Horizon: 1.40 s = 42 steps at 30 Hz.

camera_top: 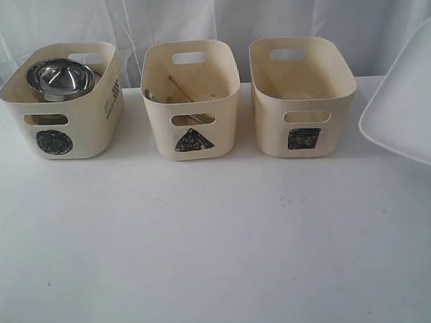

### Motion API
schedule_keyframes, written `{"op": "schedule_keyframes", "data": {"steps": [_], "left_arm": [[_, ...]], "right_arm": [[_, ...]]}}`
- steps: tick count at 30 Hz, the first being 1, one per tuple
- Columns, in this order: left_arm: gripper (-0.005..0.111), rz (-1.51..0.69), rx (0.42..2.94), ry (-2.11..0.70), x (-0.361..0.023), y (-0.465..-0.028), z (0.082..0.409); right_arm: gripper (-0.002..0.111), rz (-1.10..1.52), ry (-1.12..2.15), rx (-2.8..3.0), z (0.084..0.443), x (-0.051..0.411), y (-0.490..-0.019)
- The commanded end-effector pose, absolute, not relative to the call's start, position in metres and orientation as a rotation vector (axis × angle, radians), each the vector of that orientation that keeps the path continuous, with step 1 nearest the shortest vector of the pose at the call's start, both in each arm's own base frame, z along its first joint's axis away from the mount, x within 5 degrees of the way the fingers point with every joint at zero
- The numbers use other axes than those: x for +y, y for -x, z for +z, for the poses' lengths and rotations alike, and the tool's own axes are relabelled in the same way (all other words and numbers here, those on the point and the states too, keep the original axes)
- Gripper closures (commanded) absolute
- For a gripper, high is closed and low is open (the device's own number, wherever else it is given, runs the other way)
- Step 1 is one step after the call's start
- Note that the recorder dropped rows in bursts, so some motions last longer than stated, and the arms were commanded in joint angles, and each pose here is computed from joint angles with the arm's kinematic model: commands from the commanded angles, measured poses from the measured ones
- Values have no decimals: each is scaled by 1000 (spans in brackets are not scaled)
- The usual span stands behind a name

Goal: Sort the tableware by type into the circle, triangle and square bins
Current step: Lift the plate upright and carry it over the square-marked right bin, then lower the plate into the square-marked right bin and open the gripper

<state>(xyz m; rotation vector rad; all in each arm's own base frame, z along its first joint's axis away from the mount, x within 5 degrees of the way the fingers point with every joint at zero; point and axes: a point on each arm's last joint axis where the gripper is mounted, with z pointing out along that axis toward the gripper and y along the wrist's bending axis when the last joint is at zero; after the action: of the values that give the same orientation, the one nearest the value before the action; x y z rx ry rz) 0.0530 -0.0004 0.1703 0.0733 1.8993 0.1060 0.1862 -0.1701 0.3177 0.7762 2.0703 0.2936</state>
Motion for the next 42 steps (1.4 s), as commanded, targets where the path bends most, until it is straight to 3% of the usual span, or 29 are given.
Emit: {"op": "schedule_keyframes", "data": {"steps": [1,12,18,28,42], "left_arm": [[107,102,1896,-71,-1,-53,169],[107,102,1896,-71,-1,-53,169],[107,102,1896,-71,-1,-53,169],[107,102,1896,-71,-1,-53,169],[107,102,1896,-71,-1,-53,169]], "right_arm": [[108,362,-759,1860,360,-156,-184],[108,337,-665,1652,393,-119,-225],[108,319,-549,1577,421,-94,-279],[108,46,-473,1623,378,-77,-384],[108,-140,-226,1719,341,-44,-434]]}}
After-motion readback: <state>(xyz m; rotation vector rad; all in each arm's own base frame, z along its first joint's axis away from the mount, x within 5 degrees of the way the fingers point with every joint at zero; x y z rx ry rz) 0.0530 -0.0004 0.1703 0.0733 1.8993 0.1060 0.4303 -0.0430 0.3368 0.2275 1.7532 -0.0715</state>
